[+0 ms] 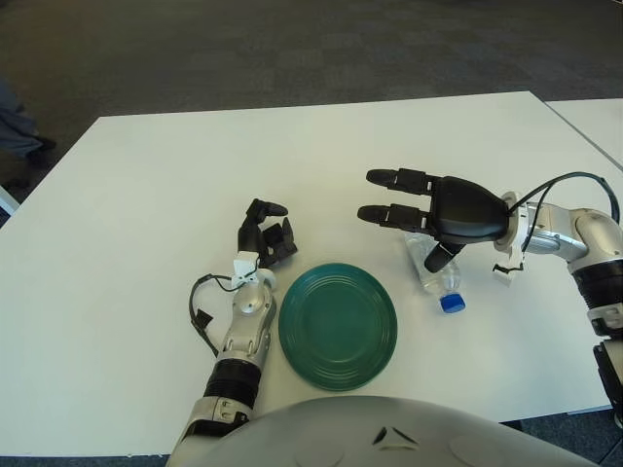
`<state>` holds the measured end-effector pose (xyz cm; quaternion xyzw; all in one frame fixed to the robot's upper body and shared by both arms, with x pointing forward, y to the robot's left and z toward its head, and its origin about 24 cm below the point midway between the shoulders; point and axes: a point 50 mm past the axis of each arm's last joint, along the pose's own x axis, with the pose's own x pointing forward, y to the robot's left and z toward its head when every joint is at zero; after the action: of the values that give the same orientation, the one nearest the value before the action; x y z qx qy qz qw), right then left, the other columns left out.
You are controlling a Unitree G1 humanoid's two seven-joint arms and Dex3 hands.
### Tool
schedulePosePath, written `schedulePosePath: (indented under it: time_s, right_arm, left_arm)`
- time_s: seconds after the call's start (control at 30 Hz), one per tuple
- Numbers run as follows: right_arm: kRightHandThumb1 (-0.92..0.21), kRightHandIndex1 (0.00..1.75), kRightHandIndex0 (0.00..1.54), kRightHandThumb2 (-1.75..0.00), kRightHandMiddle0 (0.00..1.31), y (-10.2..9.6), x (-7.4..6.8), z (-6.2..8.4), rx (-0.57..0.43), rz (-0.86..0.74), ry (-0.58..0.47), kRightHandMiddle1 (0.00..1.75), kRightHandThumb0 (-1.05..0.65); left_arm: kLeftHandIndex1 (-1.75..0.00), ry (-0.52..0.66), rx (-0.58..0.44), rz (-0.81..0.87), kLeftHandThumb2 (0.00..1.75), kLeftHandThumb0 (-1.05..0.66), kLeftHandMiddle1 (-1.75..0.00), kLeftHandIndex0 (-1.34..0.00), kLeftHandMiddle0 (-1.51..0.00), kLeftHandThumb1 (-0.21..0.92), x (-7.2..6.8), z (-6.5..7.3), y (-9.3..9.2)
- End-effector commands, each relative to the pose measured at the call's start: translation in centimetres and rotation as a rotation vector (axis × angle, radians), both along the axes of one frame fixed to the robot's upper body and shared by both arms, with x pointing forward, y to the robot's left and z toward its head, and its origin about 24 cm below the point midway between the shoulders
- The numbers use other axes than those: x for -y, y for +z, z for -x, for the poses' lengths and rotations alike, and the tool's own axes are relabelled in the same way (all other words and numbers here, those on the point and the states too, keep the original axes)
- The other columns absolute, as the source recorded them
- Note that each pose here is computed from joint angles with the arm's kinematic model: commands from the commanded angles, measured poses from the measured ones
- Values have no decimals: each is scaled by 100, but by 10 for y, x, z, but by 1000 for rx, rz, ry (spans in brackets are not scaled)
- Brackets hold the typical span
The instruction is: Put the bottle into the plate.
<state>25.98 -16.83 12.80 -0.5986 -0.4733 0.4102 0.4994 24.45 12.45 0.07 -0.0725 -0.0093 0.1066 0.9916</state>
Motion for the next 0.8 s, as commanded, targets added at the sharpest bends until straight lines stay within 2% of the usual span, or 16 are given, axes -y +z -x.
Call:
schedulePosePath:
  time_s: [0.0, 0.5, 0.77]
  right_arm:
    - [-92, 0, 9, -98, 0, 3, 3, -5, 21, 21, -13, 5, -105]
    - [-92, 1, 11, -91, 0, -1, 21, -14, -60, -113, -176, 23, -105]
    - [-92, 1, 12, -82, 0, -4, 31, -13, -72, -121, -216, 29, -105]
  left_arm:
    - [-175, 19, -23, 28, 120, -45, -175, -55, -124, 41, 1, 7, -5]
    - [-175, 41, -27, 7, 122, -46, -175, -56, -127, 39, -5, 11, -8]
    - [-175, 59, -32, -10, 126, -47, -175, -58, -128, 36, -7, 13, -10]
